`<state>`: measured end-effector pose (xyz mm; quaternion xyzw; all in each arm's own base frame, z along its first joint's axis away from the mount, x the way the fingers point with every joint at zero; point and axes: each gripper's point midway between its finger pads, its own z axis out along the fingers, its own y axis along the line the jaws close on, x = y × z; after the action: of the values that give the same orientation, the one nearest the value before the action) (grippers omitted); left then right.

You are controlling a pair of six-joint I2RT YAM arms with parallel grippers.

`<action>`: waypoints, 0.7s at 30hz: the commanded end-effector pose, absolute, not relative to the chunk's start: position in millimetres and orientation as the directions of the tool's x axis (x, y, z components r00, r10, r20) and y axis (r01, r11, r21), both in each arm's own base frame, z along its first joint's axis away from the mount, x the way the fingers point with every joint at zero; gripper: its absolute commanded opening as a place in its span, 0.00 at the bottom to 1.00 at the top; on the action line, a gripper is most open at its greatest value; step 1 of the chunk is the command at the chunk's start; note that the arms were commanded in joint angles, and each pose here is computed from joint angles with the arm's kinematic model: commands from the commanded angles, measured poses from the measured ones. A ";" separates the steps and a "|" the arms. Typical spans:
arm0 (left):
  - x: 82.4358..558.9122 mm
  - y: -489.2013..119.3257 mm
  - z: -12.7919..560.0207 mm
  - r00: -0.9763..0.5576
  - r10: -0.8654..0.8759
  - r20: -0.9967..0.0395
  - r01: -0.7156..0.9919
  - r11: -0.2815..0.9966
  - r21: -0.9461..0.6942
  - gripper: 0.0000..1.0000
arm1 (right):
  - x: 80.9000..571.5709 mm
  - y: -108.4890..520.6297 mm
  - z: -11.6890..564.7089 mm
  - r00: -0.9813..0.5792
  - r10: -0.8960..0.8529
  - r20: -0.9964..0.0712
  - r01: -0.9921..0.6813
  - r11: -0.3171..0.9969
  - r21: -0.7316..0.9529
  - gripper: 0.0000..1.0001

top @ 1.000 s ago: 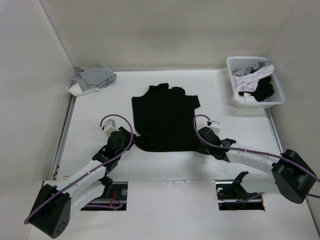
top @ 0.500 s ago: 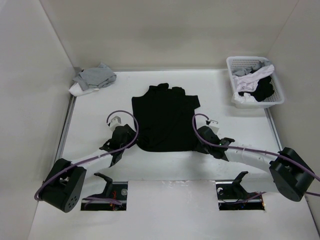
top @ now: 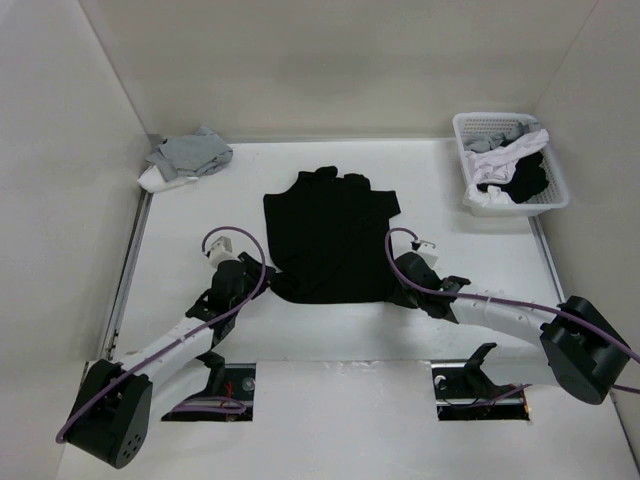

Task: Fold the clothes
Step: Flatten the tank top out

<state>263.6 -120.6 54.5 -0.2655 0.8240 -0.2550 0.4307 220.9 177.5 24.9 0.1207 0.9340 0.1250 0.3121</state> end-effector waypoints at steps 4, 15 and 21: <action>270.4 -122.4 57.5 -0.481 -0.662 -0.576 -0.222 0.727 -0.650 0.41 | 224.4 186.9 31.5 -0.764 0.318 -0.562 0.132 0.929 0.346 0.42; 282.4 -131.1 43.9 -0.529 -0.628 -0.571 -0.225 0.753 -0.619 0.38 | 221.8 188.5 30.1 -0.773 0.314 -0.551 0.126 0.927 0.352 0.40; 284.6 -145.4 39.6 -0.565 -0.617 -0.548 -0.191 0.744 -0.640 0.15 | 220.5 188.9 27.2 -0.779 0.313 -0.544 0.130 0.928 0.348 0.29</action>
<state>274.9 -131.5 25.9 -0.2575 0.8525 -0.2342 0.3899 217.9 182.4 24.7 0.1155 0.9356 0.1348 0.3051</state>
